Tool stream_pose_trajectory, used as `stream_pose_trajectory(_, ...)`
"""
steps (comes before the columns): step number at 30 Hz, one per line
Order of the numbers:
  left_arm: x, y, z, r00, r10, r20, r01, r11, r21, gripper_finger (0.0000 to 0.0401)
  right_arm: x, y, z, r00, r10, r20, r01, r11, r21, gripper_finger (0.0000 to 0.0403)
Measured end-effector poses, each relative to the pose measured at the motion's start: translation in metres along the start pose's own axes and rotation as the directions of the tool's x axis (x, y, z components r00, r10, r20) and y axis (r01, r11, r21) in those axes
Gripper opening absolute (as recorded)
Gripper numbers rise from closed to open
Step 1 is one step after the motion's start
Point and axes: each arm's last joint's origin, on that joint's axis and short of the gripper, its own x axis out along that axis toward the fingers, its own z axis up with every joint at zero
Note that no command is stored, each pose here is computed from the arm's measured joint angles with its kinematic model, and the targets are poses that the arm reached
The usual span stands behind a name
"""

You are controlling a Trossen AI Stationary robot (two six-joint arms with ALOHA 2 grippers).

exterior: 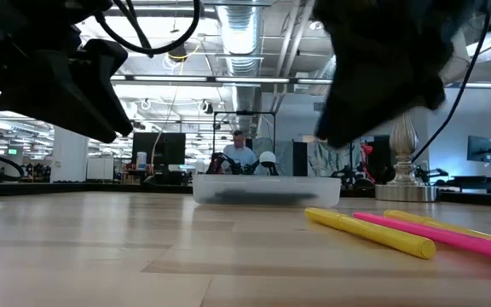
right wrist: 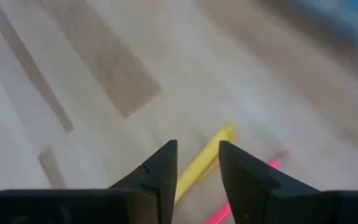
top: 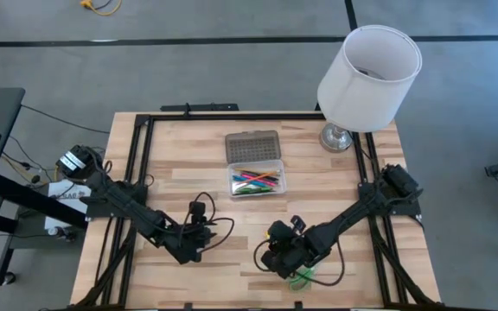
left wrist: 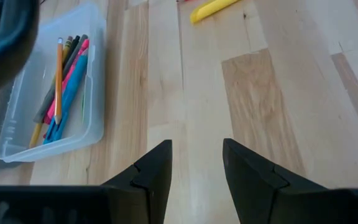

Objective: Pick & place school supplies into a supply box
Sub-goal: Put the left yellow pen into the gray supply box

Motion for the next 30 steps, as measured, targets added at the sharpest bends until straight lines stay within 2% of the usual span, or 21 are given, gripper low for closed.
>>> stream_pose_trajectory(2, 0.0, 0.0, 0.0, 1.0, 0.0, 0.0, 0.0, 1.0, 0.0, 0.0138, 0.002, -0.002, -0.004, 0.999, -0.003, -0.053, 0.002, 1.0, -0.014, 0.0111)
stream_pose_trajectory(4, 0.0, 0.0, 0.0, 1.0, 0.0, -0.002, 0.0, 1.0, 0.0, 0.0138, 0.007, 0.004, -0.001, 0.998, 0.035, -0.055, -0.034, 0.999, 0.017, 0.0111)
stream_pose_trajectory(7, 0.0, 0.0, 0.0, 1.0, 0.001, -0.003, -0.001, 1.0, 0.001, 0.0138, 0.012, -0.001, -0.004, 0.996, 0.004, -0.086, -0.005, 1.0, -0.002, 0.0111)
stream_pose_trajectory(16, 0.0, 0.0, -0.001, 1.0, 0.001, -0.006, -0.001, 1.0, -0.011, 0.0138, 0.015, 0.0, 0.0, 0.997, 0.02, -0.08, -0.019, 1.0, 0.022, 0.0111)
stream_pose_trajectory(30, 0.0, 0.0, -0.001, 1.0, 0.001, -0.009, -0.001, 1.0, -0.02, 0.0138, 0.006, 0.008, -0.013, 0.997, 0.053, -0.062, -0.052, 0.999, 0.017, 0.0111)
